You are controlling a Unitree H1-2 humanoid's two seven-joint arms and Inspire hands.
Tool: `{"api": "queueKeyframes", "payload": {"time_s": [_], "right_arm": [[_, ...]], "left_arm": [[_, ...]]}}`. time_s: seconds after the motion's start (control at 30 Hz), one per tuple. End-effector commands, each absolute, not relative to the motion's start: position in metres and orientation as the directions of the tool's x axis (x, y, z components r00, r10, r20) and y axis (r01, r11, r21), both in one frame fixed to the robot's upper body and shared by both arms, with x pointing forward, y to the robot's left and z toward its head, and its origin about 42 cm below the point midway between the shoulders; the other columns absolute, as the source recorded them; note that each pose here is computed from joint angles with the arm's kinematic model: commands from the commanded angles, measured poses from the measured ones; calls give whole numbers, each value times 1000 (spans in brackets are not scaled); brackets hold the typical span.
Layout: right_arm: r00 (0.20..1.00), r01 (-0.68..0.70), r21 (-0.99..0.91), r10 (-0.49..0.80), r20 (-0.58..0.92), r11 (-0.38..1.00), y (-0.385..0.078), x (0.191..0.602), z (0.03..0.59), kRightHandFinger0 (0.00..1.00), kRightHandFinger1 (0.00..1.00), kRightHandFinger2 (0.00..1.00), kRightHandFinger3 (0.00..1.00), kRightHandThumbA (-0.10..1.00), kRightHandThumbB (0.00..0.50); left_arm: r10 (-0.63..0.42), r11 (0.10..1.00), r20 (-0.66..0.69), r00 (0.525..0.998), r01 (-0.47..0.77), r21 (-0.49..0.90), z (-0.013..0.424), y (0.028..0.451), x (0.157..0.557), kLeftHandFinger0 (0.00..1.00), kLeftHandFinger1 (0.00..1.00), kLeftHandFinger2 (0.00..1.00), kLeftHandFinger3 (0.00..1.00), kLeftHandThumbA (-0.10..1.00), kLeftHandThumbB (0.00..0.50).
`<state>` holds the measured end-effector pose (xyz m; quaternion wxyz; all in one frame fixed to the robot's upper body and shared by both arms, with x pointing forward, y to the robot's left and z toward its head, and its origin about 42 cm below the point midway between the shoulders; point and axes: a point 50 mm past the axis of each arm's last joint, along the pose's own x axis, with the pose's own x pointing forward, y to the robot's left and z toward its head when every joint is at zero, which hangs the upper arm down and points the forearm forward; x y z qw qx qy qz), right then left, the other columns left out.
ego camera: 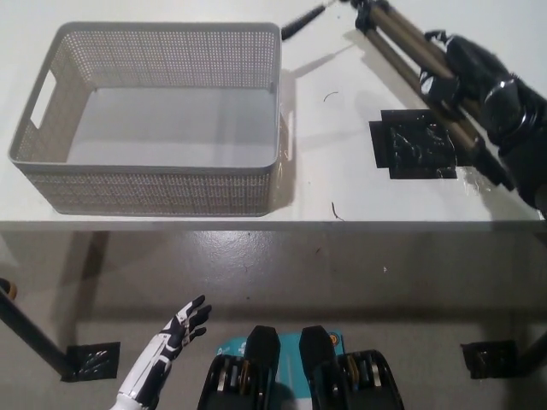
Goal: The robot uses its right hand to pick the tripod on the desk and places it into a rectangular container on the left.
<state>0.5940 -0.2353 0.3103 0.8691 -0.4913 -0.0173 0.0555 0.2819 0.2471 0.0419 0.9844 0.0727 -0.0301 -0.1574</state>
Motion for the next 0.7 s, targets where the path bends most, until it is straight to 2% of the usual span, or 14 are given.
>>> {"api": "queueKeyframes", "payload": {"time_s": [0.0,0.03,0.1,0.17,0.37,0.5,0.53,0.57,0.6,0.67], "right_arm": [[963,102,-807,147,228,582,-229,604,416,1,547,901,797,-100,133],[964,105,-796,134,228,596,-229,604,419,11,571,929,841,-100,151],[964,109,-775,125,236,622,-231,604,423,46,625,944,1000,-100,151],[957,123,-757,125,262,642,-237,604,427,94,649,937,1000,-100,141],[940,133,-716,142,310,685,-228,602,460,81,596,873,953,-100,128],[899,141,-713,213,383,687,-197,597,495,56,563,877,968,-100,117],[879,142,-716,245,409,683,-187,594,502,14,515,849,963,-100,124],[860,143,-718,273,431,681,-179,591,507,14,504,837,952,-100,140],[830,142,-724,317,459,675,-159,585,517,102,500,801,906,-100,139],[802,137,-734,361,476,665,-140,579,524,35,450,796,875,-100,155]], "left_arm": [[-310,942,81,947,295,157,44,250,280,1000,1000,1000,1000,1000,500],[-311,942,80,947,296,156,44,251,279,1000,1000,1000,1000,1000,500],[-308,943,76,948,294,159,43,252,278,1000,1000,1000,1000,1000,500],[-308,942,74,948,294,162,44,253,277,1000,1000,1000,1000,1000,500],[-304,945,74,950,291,147,40,251,274,1000,1000,1000,1000,1000,500],[-310,943,72,948,298,148,39,250,273,1000,1000,1000,1000,1000,500],[-310,944,67,948,298,143,38,249,272,1000,1000,1000,1000,1000,500],[-310,944,66,948,299,142,37,249,271,1000,1000,1000,1000,1000,500],[-311,943,63,948,299,144,37,249,270,1000,1000,1000,1000,1000,500],[-314,941,60,947,303,151,35,250,269,1000,1000,1000,1000,1000,500]]}}
